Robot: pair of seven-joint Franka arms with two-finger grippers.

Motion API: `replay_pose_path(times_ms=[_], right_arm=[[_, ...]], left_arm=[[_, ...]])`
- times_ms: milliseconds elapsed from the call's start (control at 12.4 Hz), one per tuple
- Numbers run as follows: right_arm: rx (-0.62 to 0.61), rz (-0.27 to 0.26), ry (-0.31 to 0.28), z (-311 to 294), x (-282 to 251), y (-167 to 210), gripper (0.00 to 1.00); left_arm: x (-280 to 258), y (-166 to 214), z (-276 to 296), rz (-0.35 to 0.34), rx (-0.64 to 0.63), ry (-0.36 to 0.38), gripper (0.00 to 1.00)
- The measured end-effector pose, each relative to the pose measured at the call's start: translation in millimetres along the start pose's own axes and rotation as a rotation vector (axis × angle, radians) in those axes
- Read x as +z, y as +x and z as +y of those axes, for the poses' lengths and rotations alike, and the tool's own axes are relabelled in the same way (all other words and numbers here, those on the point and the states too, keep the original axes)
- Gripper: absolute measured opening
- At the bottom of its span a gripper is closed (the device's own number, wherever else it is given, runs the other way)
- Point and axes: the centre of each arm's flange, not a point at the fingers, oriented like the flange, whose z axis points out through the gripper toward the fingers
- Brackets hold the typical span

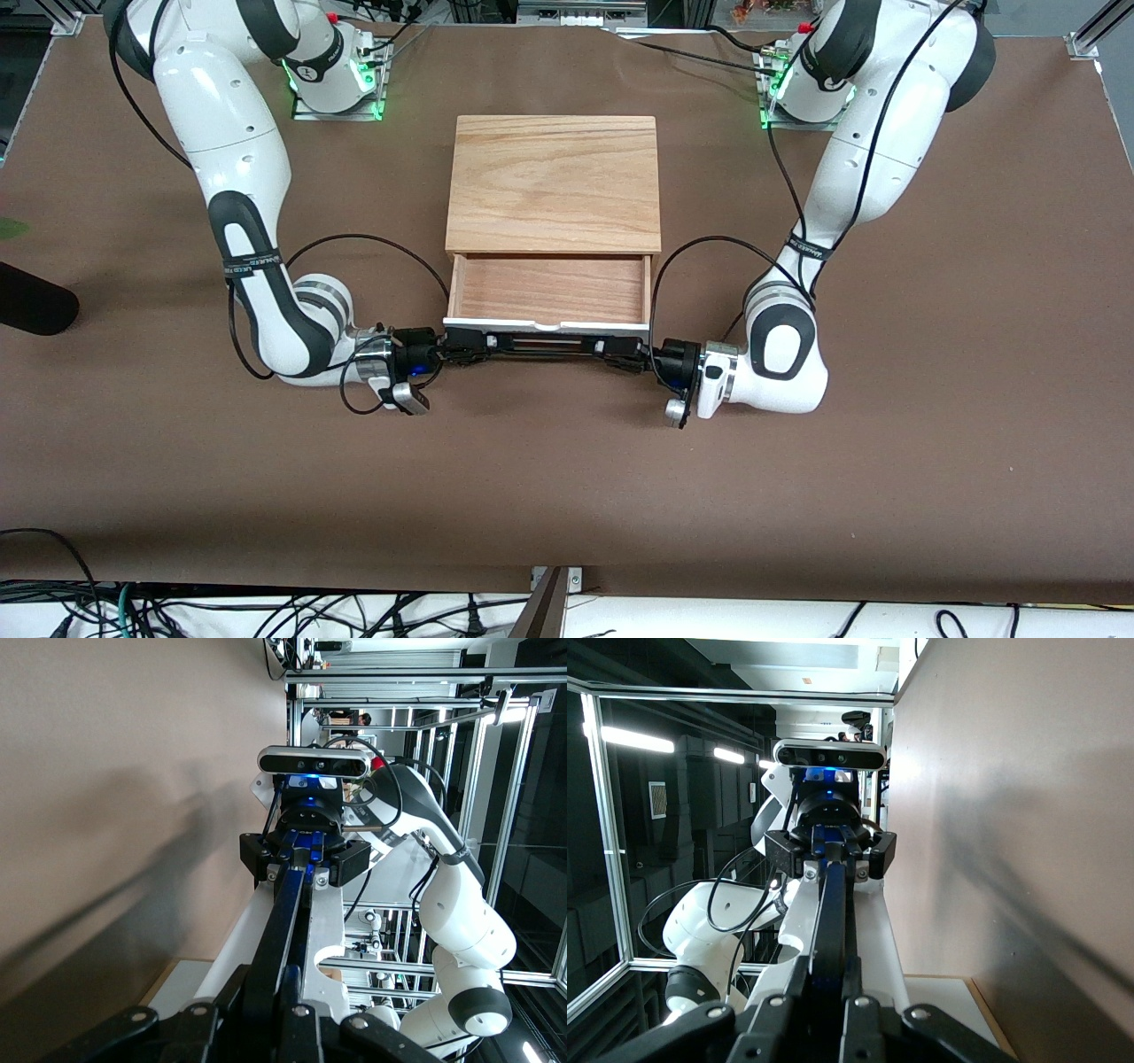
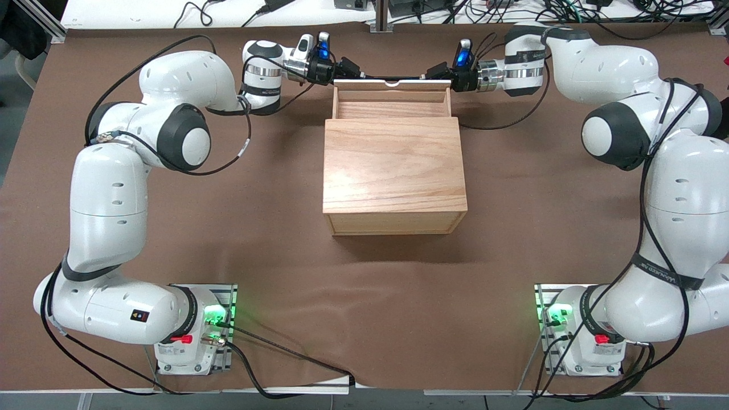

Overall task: Pull top drawer with both arms simultaneously
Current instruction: 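Open both grippers and draw them back from the handle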

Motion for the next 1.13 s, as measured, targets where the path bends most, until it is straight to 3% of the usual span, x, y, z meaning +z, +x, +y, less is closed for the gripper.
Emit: replay_pose_path(times_ms=[323, 565, 727, 888, 1130], right_arm=[[-0.004, 0.014, -0.008, 1, -5, 18, 0.18], [0.008, 0.024, -0.018, 5, -5, 19, 0.19], [-0.009, 0.124, -0.073, 5, -42, 41, 0.38], [-0.014, 0.154, -0.077, 3, -63, 49, 0.64], [-0.046, 0.137, -0.157, -1, -76, 55, 1.0]], left_arm=[[1, 11, 4, 0.04, -0.001, 0.018, 0.18], [7, 12, 9, 0.039, 0.003, 0.005, 0.46], [17, 7, 9, 0.008, 0.0, -0.009, 0.71], [18, 7, 12, 0.004, 0.005, -0.016, 0.96], [17, 6, 8, 0.004, 0.008, -0.011, 1.0]])
